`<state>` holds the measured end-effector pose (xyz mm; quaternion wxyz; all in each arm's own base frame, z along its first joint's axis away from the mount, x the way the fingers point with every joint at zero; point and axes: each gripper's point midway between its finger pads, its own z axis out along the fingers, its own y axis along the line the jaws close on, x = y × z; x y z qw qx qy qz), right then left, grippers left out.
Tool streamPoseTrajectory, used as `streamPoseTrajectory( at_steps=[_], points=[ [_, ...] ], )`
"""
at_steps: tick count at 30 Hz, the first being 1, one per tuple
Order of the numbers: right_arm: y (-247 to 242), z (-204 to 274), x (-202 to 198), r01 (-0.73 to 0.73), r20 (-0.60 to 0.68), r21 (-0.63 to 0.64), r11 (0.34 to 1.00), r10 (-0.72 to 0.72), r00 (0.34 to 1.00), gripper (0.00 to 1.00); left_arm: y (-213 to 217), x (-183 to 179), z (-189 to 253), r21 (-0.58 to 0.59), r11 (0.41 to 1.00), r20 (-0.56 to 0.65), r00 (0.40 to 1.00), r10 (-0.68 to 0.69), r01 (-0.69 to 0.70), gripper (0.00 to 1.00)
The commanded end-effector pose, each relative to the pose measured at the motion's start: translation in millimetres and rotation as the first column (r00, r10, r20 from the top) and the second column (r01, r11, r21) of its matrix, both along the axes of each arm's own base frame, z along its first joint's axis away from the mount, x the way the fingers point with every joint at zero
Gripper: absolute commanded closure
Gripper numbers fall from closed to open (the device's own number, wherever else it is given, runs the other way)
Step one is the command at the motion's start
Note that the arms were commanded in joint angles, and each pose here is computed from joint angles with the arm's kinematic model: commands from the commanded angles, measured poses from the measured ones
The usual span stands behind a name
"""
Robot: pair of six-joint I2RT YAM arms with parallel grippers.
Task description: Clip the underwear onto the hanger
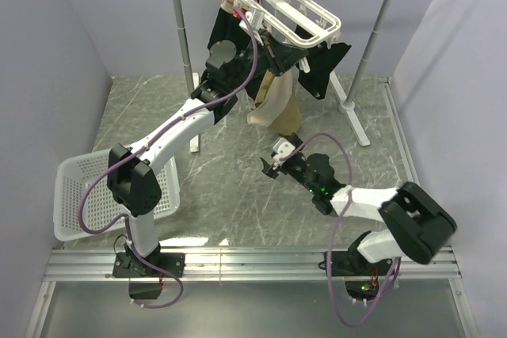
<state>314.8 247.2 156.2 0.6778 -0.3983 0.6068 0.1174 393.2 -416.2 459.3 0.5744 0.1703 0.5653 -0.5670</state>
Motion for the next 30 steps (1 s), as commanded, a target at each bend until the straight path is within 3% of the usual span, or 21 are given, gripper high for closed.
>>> streamPoseTrajectory(
  at_steps=[1, 7, 12, 23, 30],
  points=[
    [6.3, 35.7, 21.5, 0.051, 0.214, 0.004, 0.999, -0.051, 0.975, 0.02, 8.3, -13.8, 29.9, -0.043, 0.999, 0.07, 0.998, 0.007, -0.004, 1.0],
    [14.6, 47.2, 50.2, 0.156, 0.33, -0.002, 0.988, -0.147, 0.932, 0.01, 8.1, -15.6, 30.5, -0.041, 0.999, 0.075, 0.997, 0.008, -0.005, 1.0],
    [25.0, 53.4, 50.3, 0.215, 0.439, 0.042, 0.976, -0.212, 0.873, 0.0, 7.5, -16.2, 30.4, -0.035, 0.999, 0.079, 0.997, 0.007, -0.005, 1.0],
    [28.4, 48.5, 66.0, 0.335, 0.508, 0.094, 0.938, -0.334, 0.794, 0.0, 4.9, -14.8, 30.0, -0.024, 1.0, 0.085, 0.996, -0.003, 0.005, 1.0],
    [26.8, 71.0, 70.0, 0.37, 0.522, 0.147, 0.917, -0.39, 0.759, 0.0, 4.1, -17.2, 28.7, -0.013, 1.0, 0.087, 0.996, -0.008, 0.009, 1.0]
  ],
)
